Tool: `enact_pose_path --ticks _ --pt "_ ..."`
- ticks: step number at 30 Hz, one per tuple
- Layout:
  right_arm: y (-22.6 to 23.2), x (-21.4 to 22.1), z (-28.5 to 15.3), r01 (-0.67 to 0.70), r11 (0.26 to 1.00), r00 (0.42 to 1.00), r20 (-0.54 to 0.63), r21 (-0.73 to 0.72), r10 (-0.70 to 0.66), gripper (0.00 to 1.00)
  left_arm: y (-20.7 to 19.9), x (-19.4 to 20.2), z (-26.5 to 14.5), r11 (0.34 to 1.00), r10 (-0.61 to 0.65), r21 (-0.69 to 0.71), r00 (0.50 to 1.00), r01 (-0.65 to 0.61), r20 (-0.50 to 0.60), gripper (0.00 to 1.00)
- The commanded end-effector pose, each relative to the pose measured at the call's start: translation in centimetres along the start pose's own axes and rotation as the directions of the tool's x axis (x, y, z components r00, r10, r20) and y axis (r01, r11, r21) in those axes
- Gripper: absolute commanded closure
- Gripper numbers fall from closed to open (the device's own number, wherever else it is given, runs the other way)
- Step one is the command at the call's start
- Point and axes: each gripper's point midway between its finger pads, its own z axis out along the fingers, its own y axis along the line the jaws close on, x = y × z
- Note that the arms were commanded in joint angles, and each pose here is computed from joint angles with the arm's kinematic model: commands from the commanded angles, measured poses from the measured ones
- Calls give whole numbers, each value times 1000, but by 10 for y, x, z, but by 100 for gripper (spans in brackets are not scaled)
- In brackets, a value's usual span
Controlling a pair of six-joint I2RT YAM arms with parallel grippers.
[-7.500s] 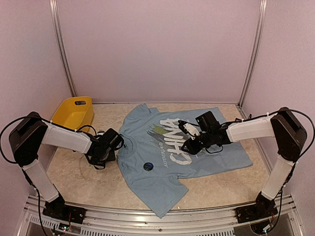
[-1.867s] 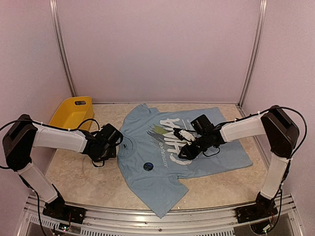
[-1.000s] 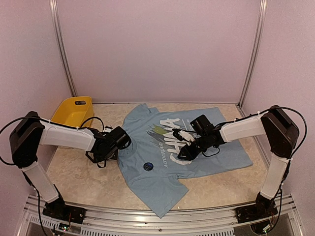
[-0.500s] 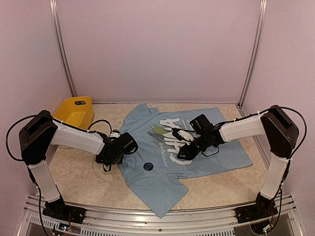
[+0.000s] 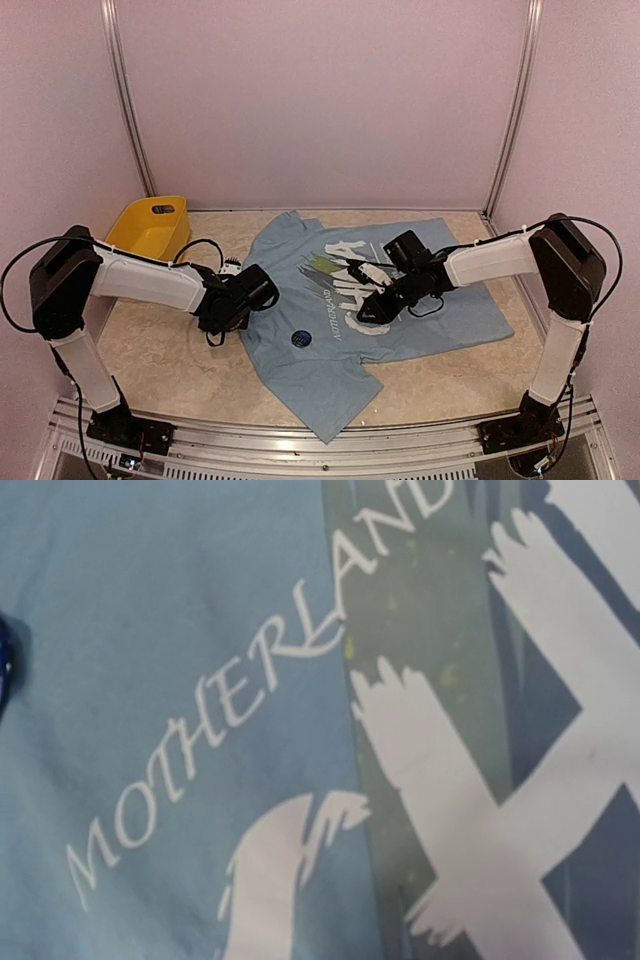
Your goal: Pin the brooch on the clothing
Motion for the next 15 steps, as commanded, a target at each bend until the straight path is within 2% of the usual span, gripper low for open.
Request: enact_pose_path --ticks 1,7,15 --pt "4 -1 4 10 1000 1000 -12 -14 -10 70 7 -8 -12 998 -56 27 998 55 22 100" --pt "4 -1 4 12 1000 1000 -14 -12 -12 69 25 -13 -15 989 -136 64 990 134 37 100" --pt "4 0 3 13 1000 1000 -16 -10 -13 69 55 -18 -17 984 -179 25 983 178 52 100"
